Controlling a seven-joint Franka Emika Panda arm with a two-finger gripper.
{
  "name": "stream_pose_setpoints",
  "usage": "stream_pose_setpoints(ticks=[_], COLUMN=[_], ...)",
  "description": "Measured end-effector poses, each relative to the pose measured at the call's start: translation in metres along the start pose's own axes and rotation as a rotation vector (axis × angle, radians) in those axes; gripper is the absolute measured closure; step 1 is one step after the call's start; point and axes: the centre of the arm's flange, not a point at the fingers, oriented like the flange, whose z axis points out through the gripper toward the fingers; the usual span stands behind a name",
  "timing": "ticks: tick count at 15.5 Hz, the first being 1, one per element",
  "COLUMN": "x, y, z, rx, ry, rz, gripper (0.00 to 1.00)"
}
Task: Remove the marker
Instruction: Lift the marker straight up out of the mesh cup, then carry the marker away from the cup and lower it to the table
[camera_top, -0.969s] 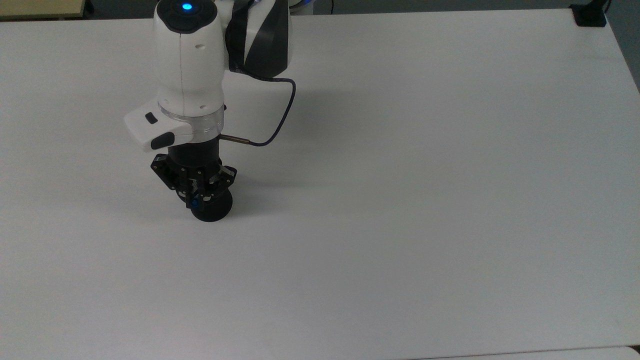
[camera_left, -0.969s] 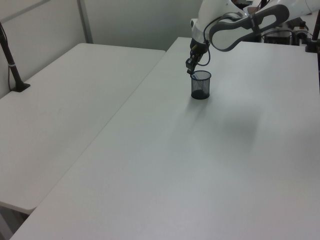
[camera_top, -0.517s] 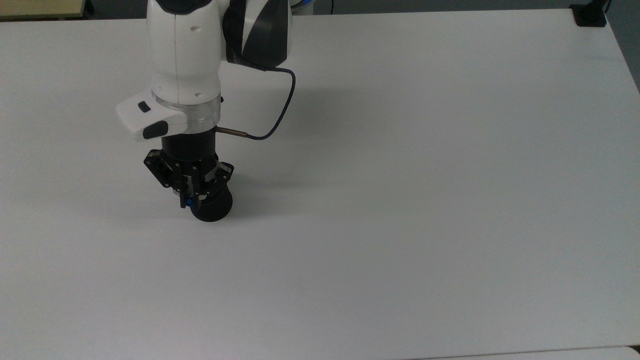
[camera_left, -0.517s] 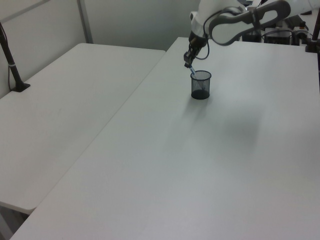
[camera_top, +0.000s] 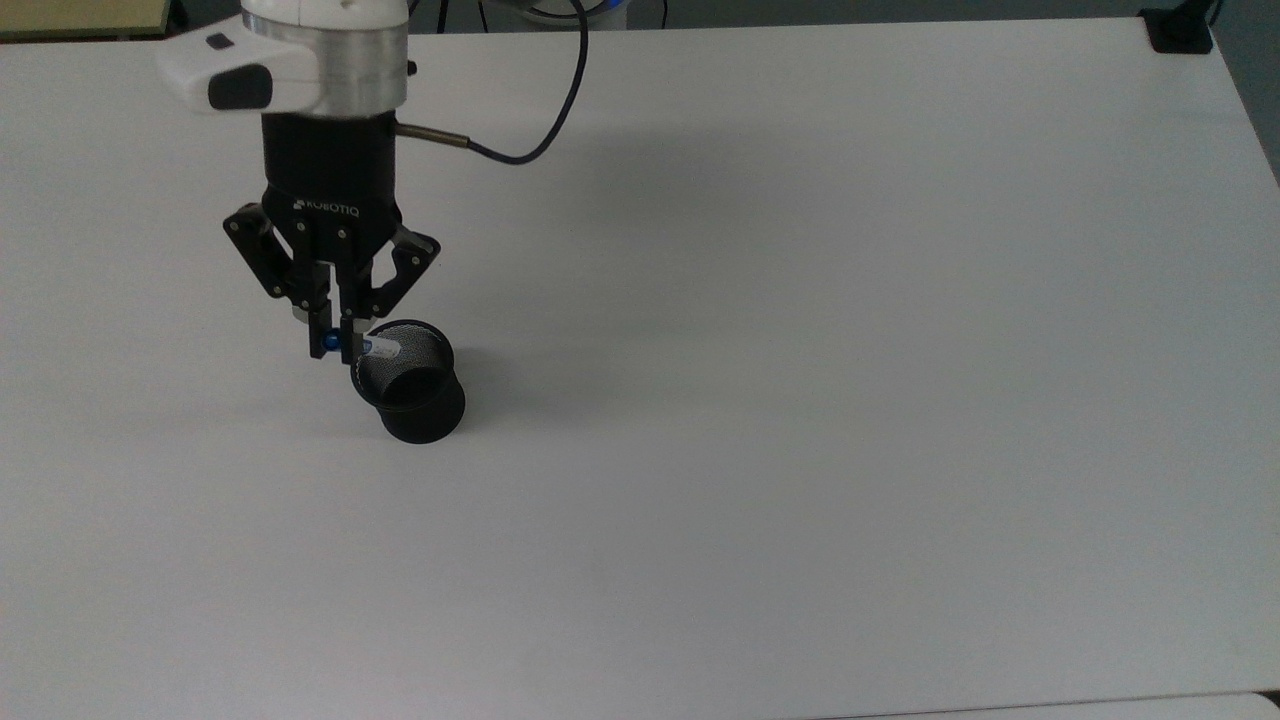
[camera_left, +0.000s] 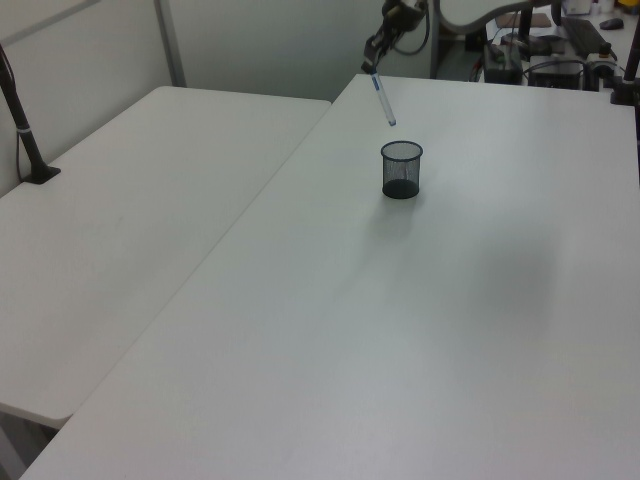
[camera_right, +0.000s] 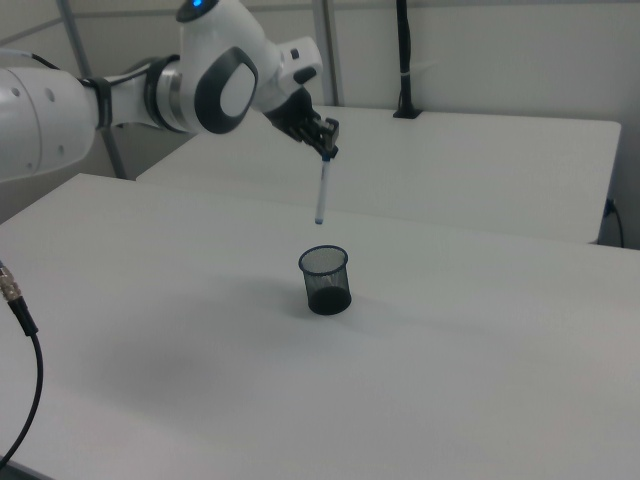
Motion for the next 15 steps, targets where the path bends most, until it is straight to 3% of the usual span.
stream_pose_setpoints(ticks=[2, 4, 9, 15], x=[0.001, -0.012, -0.065, -0.135], y=[-0.002, -0.023, -0.104, -0.135], z=[-0.011, -0.005, 0.014, 0.063], rx=[0.007, 0.024, 0.095, 0.081], ry=[-0.007, -0.099, -0.391, -0.626], rz=[0.002, -0.018, -0.075, -0.14], gripper=[0.83, 0.83, 0.83, 0.83])
